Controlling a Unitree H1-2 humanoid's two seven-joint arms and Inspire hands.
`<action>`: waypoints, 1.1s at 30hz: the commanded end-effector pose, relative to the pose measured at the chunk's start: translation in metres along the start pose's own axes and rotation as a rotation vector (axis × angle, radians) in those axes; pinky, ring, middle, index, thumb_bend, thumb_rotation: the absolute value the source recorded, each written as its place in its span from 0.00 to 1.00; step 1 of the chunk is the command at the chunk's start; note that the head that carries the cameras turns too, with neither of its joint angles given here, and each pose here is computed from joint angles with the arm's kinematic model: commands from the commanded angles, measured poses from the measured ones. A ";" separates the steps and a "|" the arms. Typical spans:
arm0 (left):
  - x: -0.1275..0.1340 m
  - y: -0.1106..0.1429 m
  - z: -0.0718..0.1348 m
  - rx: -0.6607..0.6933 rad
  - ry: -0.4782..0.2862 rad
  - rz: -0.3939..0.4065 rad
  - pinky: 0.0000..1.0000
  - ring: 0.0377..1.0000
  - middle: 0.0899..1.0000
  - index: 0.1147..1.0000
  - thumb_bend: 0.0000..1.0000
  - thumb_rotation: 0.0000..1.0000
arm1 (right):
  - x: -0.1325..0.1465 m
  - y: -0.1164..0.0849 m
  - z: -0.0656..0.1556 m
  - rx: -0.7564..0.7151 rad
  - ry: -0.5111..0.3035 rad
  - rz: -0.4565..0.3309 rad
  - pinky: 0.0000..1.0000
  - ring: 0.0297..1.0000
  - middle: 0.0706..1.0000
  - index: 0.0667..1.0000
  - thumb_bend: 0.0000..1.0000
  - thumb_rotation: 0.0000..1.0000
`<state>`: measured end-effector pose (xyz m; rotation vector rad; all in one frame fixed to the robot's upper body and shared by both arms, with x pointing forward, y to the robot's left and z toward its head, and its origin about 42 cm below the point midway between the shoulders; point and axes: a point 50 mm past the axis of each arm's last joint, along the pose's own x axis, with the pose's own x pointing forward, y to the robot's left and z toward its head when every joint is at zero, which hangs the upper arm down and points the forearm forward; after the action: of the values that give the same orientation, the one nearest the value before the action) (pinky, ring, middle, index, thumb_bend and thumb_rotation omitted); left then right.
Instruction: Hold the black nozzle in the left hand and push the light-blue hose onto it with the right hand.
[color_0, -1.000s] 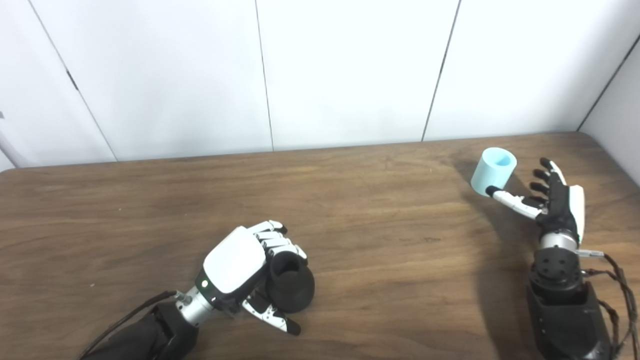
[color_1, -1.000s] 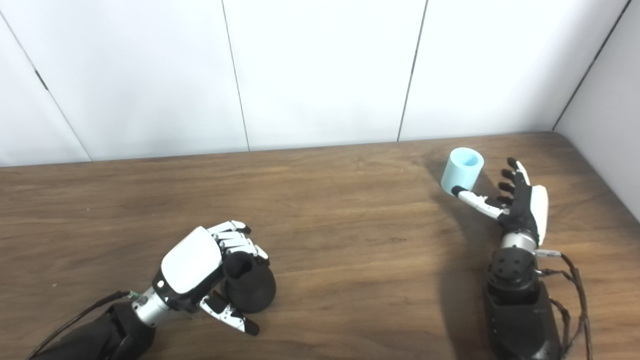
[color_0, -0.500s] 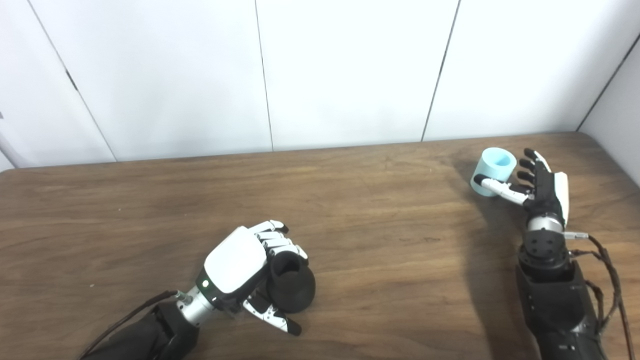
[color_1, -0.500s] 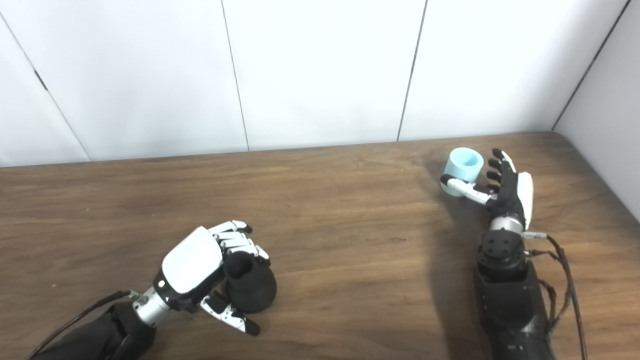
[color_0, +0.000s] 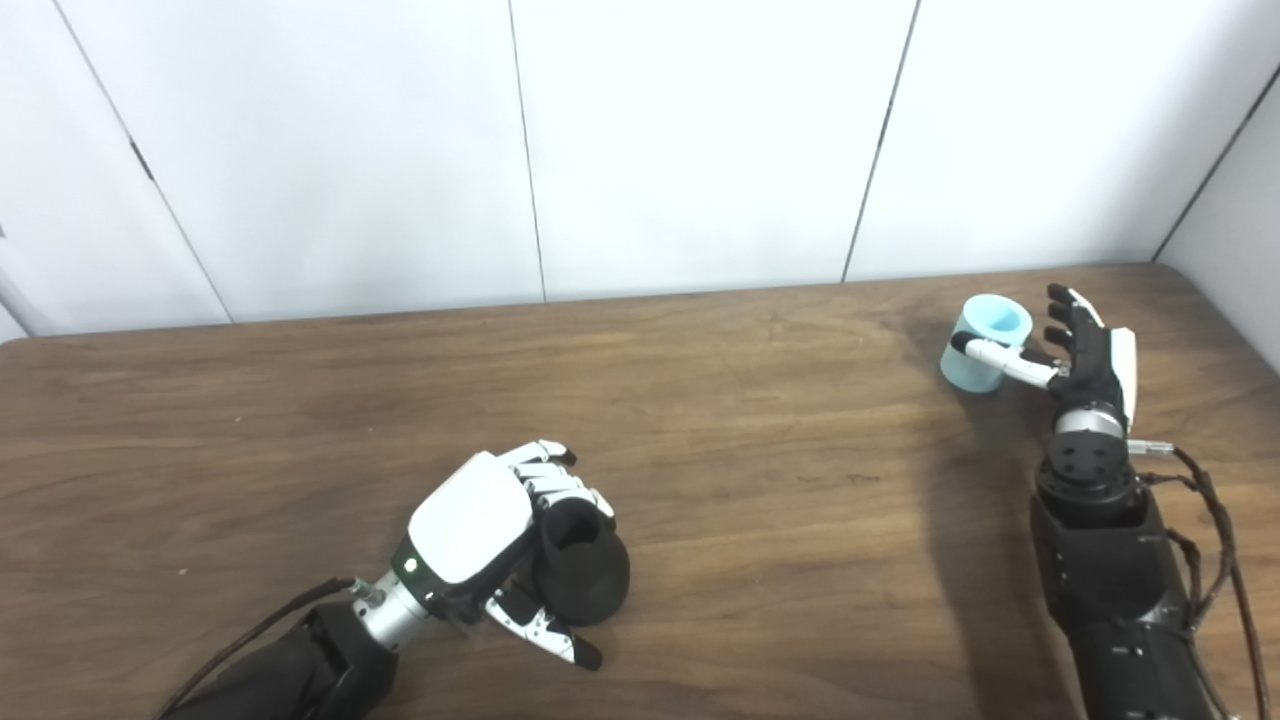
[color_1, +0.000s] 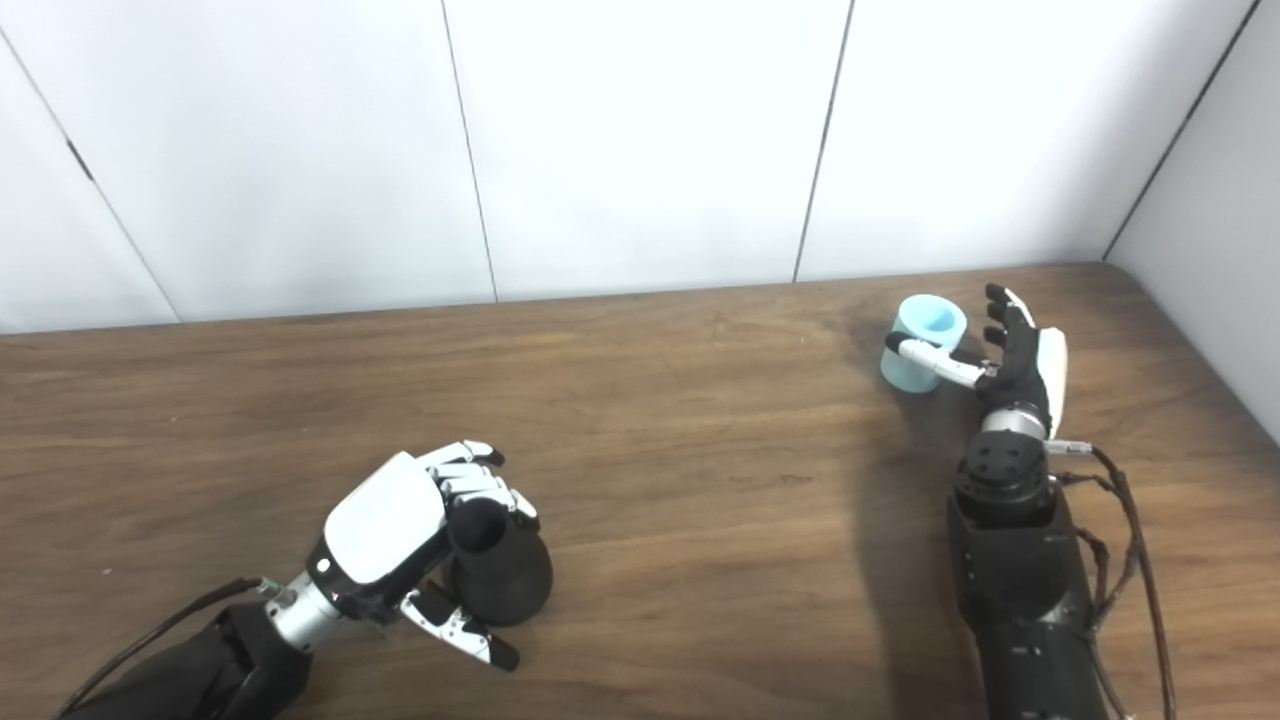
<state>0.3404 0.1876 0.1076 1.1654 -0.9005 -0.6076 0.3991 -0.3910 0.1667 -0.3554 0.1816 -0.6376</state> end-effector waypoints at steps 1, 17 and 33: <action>-0.059 -0.102 0.100 -0.364 0.074 -0.154 0.73 0.46 0.42 0.41 0.50 0.00 | 0.014 0.003 0.043 0.073 -0.098 0.007 0.66 0.78 0.81 0.81 0.90 0.17; -0.061 -0.101 0.100 -0.359 0.070 -0.148 0.72 0.46 0.41 0.42 0.50 0.00 | 0.001 -0.002 0.035 0.054 -0.180 0.175 0.39 0.43 0.46 0.43 0.52 0.00; -0.057 -0.102 0.101 -0.355 0.067 -0.152 0.72 0.47 0.41 0.42 0.50 0.00 | -0.030 -0.001 0.054 0.040 -0.250 0.276 0.37 0.43 0.47 0.43 0.52 0.00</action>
<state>0.3409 0.1874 0.1076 1.1645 -0.8895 -0.6128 0.3849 -0.3617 0.1684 -0.3235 0.1372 -0.3502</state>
